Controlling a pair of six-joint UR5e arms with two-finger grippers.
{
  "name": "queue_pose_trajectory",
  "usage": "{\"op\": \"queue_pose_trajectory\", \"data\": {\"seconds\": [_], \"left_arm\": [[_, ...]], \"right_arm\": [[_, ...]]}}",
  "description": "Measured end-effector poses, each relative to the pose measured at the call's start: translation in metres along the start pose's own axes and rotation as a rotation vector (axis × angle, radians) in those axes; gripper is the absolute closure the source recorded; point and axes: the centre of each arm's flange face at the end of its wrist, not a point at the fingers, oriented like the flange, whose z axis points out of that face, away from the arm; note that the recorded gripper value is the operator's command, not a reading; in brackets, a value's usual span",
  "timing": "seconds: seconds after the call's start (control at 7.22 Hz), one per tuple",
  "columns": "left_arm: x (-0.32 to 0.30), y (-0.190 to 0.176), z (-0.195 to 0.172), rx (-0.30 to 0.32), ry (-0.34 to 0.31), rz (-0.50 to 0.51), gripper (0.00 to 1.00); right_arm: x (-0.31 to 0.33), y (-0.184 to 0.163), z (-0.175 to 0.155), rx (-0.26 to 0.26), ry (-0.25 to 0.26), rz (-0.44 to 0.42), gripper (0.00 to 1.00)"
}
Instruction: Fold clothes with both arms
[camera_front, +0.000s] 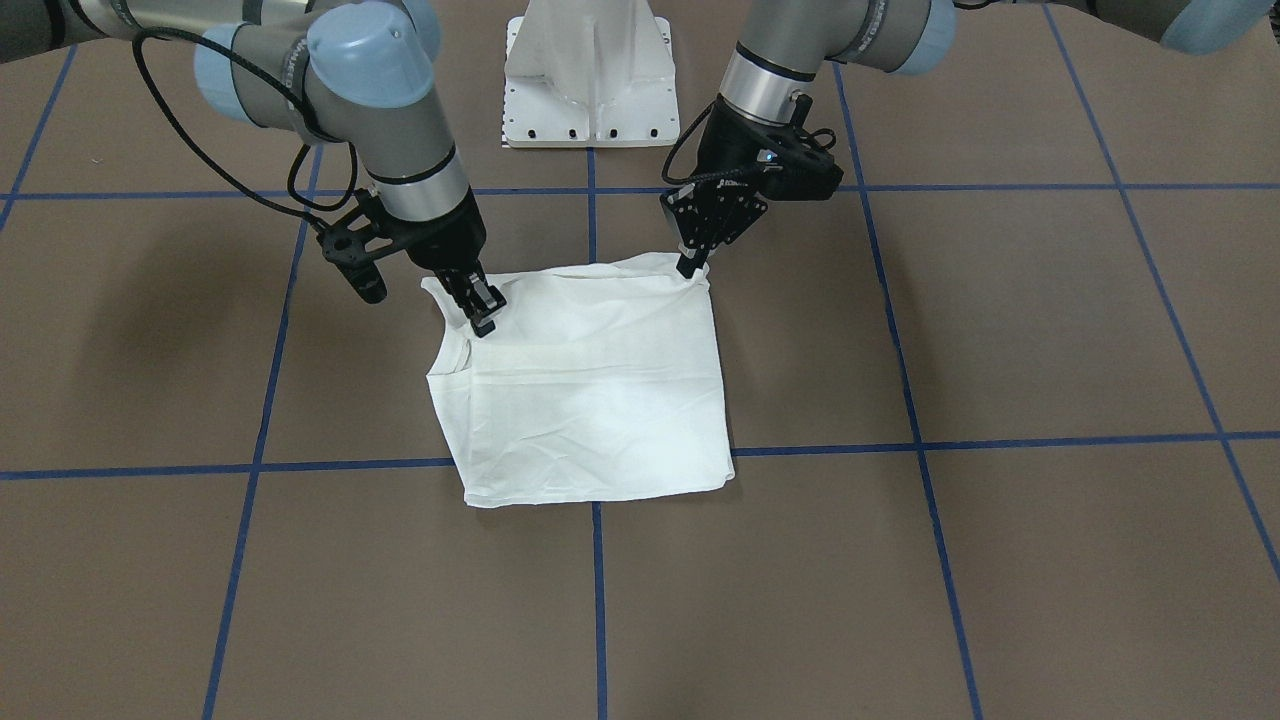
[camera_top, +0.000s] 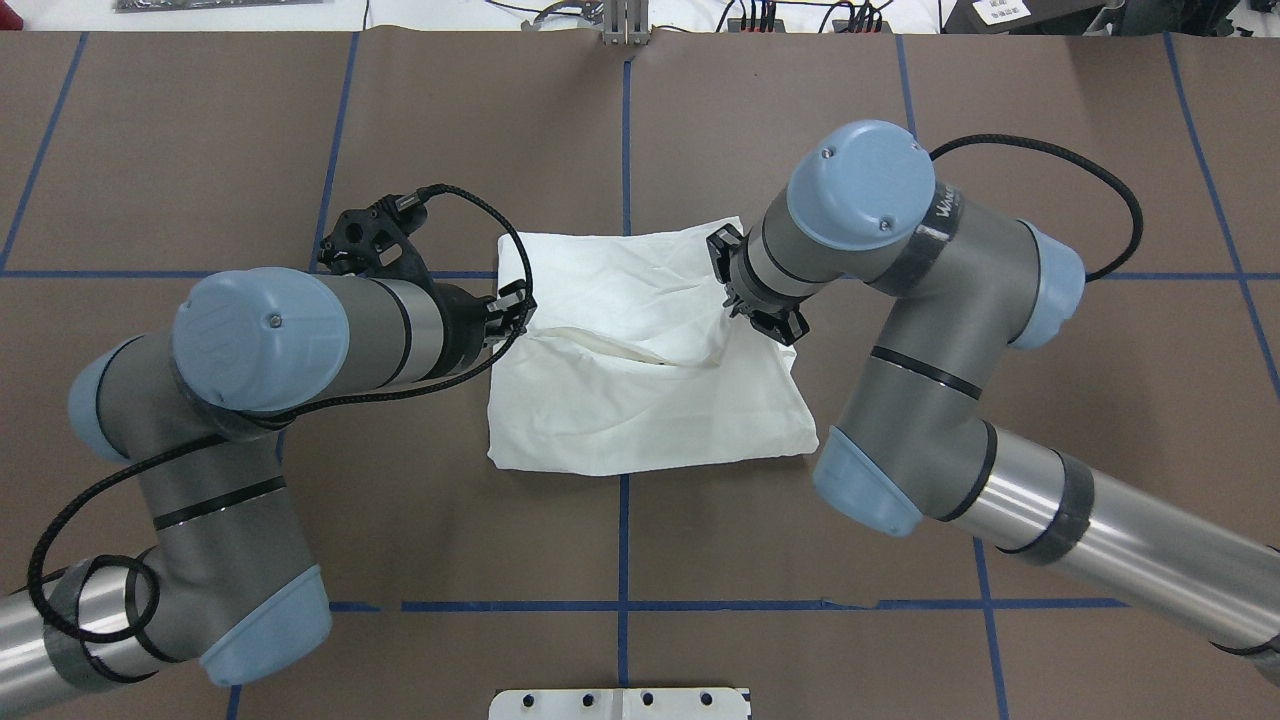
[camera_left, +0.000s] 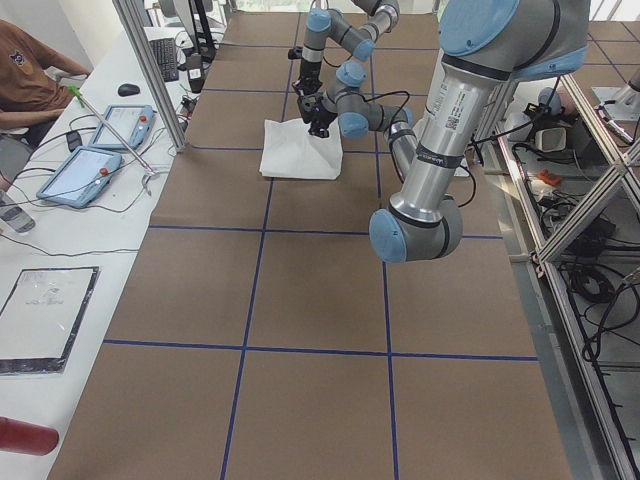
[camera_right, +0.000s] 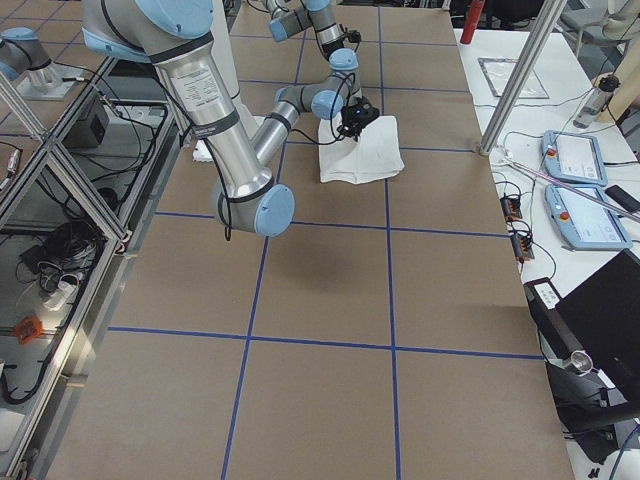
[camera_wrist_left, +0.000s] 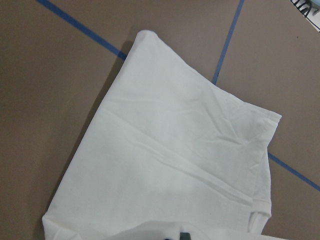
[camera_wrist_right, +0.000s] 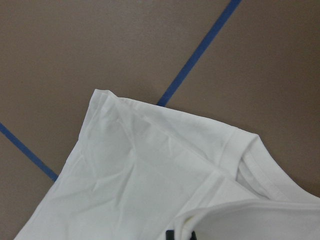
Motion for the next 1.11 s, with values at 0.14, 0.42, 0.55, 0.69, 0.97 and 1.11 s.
{"op": "queue_pose_trajectory", "data": {"seconds": [0.14, 0.42, 0.55, 0.69, 0.97, 1.11], "left_arm": [[0.002, -0.016, 0.026, 0.023, 0.0, 0.01, 1.0], [-0.006, -0.056, 0.074, 0.073, -0.004, 0.048, 0.57], [-0.01, -0.08, 0.086, 0.104, -0.011, 0.066, 0.34], [-0.012, -0.105, 0.091, 0.135, -0.019, 0.083, 0.34], [-0.016, -0.135, 0.091, 0.172, -0.034, 0.105, 0.34], [-0.017, -0.144, 0.089, 0.183, -0.036, 0.109, 0.34]], "right_arm": [[-0.021, -0.006, 0.016, 0.01, 0.003, -0.015, 1.0], [-0.045, -0.024, 0.045, 0.024, 0.018, -0.071, 0.01], [-0.057, -0.034, 0.058, 0.026, 0.022, -0.092, 0.0], [-0.071, -0.049, 0.066, 0.029, 0.019, -0.121, 0.0], [-0.09, -0.105, 0.054, 0.016, 0.019, -0.224, 0.0], [-0.093, -0.135, 0.046, 0.007, 0.023, -0.263, 0.0]]}}
